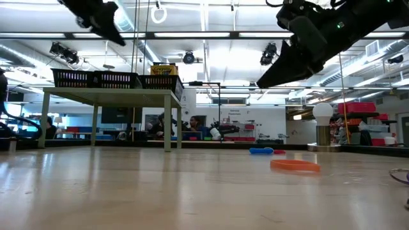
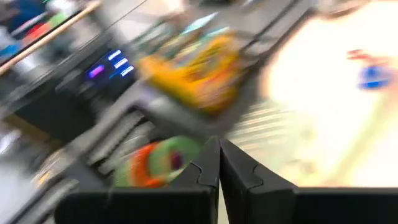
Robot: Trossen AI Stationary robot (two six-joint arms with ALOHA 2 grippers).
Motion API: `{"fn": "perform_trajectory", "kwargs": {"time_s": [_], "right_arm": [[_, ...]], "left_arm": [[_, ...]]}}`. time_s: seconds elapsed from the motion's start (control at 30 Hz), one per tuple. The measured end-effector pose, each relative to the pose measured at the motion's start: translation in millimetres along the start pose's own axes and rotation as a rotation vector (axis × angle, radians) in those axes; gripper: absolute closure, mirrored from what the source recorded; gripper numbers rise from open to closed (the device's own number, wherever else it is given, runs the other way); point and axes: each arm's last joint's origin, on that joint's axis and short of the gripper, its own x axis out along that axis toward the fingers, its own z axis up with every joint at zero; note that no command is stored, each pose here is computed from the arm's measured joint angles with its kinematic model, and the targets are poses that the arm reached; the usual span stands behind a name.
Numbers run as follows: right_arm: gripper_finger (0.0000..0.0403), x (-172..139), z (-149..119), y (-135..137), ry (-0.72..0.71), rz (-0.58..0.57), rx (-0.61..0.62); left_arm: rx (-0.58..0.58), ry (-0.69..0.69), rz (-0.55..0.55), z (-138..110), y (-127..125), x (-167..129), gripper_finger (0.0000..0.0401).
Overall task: Pick & Place Office Desk Supplies
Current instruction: Put the red rubber band into the left black bin on the shelf
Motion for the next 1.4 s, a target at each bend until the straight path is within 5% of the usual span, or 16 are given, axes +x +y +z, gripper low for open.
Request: {"fn": "perform_trajectory", "kwargs": {"time_s": [0.23,0.37,0.47,0.67,0.9,1.1,1.4], "right_arm": [[0.0397,9.2,-36.5,-20.2,-0.007,-0.029,0.049],[0.0387,15.1,-61.3,-40.3,0.056,-0.061,0.151],[0.0387,18.5,-69.0,-51.4,0.096,-0.106,0.245],[0.0374,25.7,-74.8,-76.2,0.132,-0.299,0.427],[0.03,35.3,-75.3,-109.3,0.135,-0.456,0.583],[0.0254,41.5,-75.8,-122.5,0.129,-0.497,0.628],[0.026,63.5,-94.9,-131.9,0.186,-0.538,0.647]], "left_arm": [[0.206,-0.165,-0.553,-38.6,-65.2,2.0,0.0393],[0.149,-0.303,-0.87,-65.6,-88.0,4.2,0.0393],[0.081,-0.4,-0.971,-86.9,-99.3,9.8,0.0393],[-0.032,-0.489,-0.971,-121.2,-104.8,21.2,0.0393],[-0.057,-0.471,-0.939,-133.3,-113.2,29.1,0.0392],[-0.054,-0.461,-0.938,-137.4,-120.3,33.1,0.0392],[-0.11,-0.431,-0.886,-139.3,-122.2,36.3,0.039]]}}
